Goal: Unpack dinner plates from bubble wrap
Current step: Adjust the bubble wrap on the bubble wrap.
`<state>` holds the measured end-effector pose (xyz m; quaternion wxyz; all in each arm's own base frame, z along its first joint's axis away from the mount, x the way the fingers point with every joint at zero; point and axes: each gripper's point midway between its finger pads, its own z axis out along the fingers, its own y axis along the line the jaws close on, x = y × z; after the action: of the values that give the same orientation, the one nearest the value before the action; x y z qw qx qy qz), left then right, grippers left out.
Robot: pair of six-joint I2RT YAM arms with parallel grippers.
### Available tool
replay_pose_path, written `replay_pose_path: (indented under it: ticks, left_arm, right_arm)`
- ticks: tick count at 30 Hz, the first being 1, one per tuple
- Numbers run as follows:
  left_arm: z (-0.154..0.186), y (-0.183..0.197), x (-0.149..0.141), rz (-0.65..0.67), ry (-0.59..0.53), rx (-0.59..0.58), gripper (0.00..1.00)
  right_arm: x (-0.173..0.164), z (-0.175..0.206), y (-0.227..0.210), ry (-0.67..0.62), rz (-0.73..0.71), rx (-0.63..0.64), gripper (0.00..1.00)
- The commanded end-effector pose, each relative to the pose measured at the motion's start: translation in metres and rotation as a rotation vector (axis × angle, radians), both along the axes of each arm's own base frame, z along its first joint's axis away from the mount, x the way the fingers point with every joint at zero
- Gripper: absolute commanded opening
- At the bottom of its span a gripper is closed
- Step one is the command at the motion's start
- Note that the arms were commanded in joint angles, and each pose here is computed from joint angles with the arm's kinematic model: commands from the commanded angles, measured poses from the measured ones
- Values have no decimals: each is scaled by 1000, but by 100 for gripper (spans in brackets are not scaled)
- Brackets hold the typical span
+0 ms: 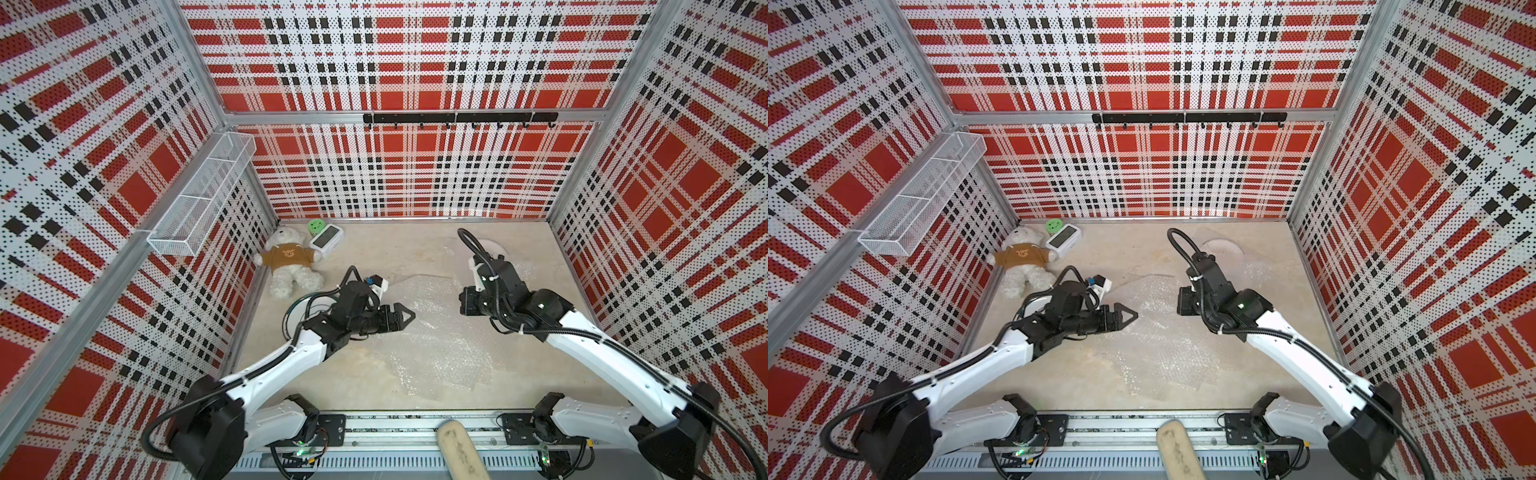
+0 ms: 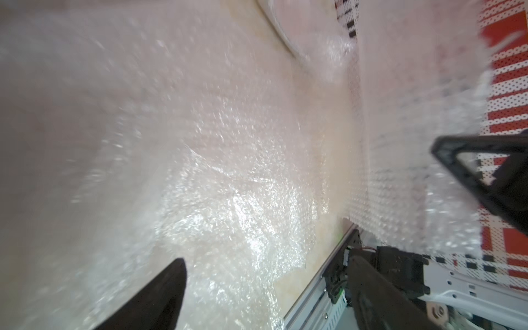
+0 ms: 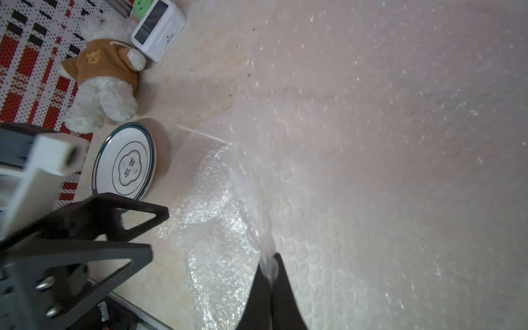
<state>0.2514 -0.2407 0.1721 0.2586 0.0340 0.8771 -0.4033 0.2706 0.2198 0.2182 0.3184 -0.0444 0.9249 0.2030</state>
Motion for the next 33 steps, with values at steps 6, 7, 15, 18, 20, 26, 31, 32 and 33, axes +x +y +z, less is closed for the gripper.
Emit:
replay_pose_path:
  ticks: [6, 7, 15, 18, 20, 26, 31, 32, 33]
  left_arm:
    - [44, 105, 12, 314, -73, 76, 91]
    - [47, 115, 15, 340, -75, 77, 91]
    - [61, 119, 19, 302, -86, -4, 100]
    - [63, 121, 19, 305, -101, 7, 99]
    - [66, 121, 18, 294, -104, 10, 99]
    - [83, 103, 16, 203, -131, -37, 99]
    - [81, 54, 10, 32, -146, 26, 99]
    - [80, 38, 8, -12, -151, 46, 99]
    - [77, 25, 6, -48, -153, 62, 99]
  right_arm:
    - [35, -17, 109, 20, 119, 166, 0]
    - [37, -26, 117, 31, 122, 176, 0]
    - [53, -98, 149, 116, 150, 177, 25]
    - [54, -90, 154, 97, 183, 192, 42]
    - [57, -79, 149, 77, 189, 197, 50]
    - [66, -32, 107, 43, 186, 242, 66]
    - [80, -3, 30, -29, 54, 160, 78]
    - [84, -3, 7, -28, 3, 149, 81]
    - [87, -5, -12, -20, -41, 151, 82]
